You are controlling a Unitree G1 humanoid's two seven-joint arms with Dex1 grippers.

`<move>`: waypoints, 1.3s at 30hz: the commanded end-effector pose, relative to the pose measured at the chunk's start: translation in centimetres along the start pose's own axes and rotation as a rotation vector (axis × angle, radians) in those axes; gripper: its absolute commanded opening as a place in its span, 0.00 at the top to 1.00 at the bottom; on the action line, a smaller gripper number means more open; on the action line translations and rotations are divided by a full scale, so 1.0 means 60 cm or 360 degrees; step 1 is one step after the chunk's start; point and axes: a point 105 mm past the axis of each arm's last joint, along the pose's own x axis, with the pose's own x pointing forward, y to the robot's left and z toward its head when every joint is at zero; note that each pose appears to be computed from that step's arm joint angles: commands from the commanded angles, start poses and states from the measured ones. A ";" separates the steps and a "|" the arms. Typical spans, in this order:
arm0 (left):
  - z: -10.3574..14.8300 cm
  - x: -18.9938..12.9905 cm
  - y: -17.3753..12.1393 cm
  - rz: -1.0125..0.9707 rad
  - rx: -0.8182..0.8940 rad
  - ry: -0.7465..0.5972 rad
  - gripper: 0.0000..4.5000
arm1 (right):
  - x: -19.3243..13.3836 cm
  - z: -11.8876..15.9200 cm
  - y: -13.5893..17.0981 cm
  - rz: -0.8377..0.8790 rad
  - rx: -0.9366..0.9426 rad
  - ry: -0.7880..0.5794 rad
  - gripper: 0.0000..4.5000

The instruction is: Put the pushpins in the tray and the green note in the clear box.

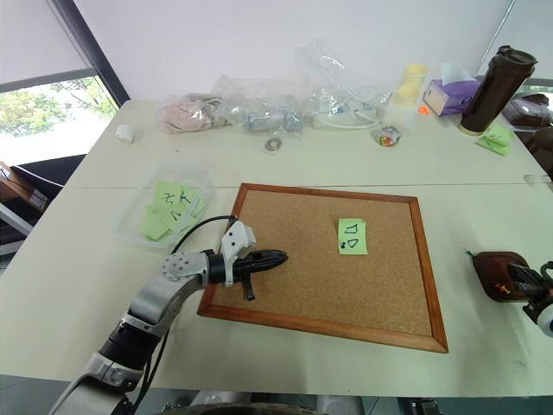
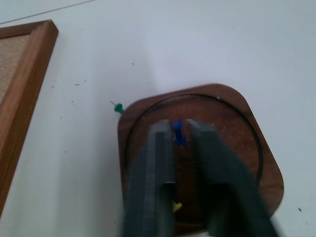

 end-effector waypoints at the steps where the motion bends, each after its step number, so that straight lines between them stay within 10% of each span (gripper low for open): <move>1: -0.029 0.001 -0.010 -0.0018 -0.0075 0.0085 1.00 | -0.004 0.011 0.004 0.0021 -0.0008 -0.0057 0.47; 5: -0.031 0.000 -0.010 -0.0017 -0.0083 0.0090 1.00 | -0.008 0.023 0.008 0.0034 -0.0009 -0.0100 0.00; 22: -0.032 -0.008 -0.004 0.0005 -0.0090 0.0104 1.00 | 0.012 0.010 0.361 0.1240 -0.0532 -0.0020 0.00; 39: -0.034 -0.017 0.002 0.0051 -0.0092 0.0106 1.00 | 0.083 -0.037 0.397 0.1323 -0.0723 0.0004 0.00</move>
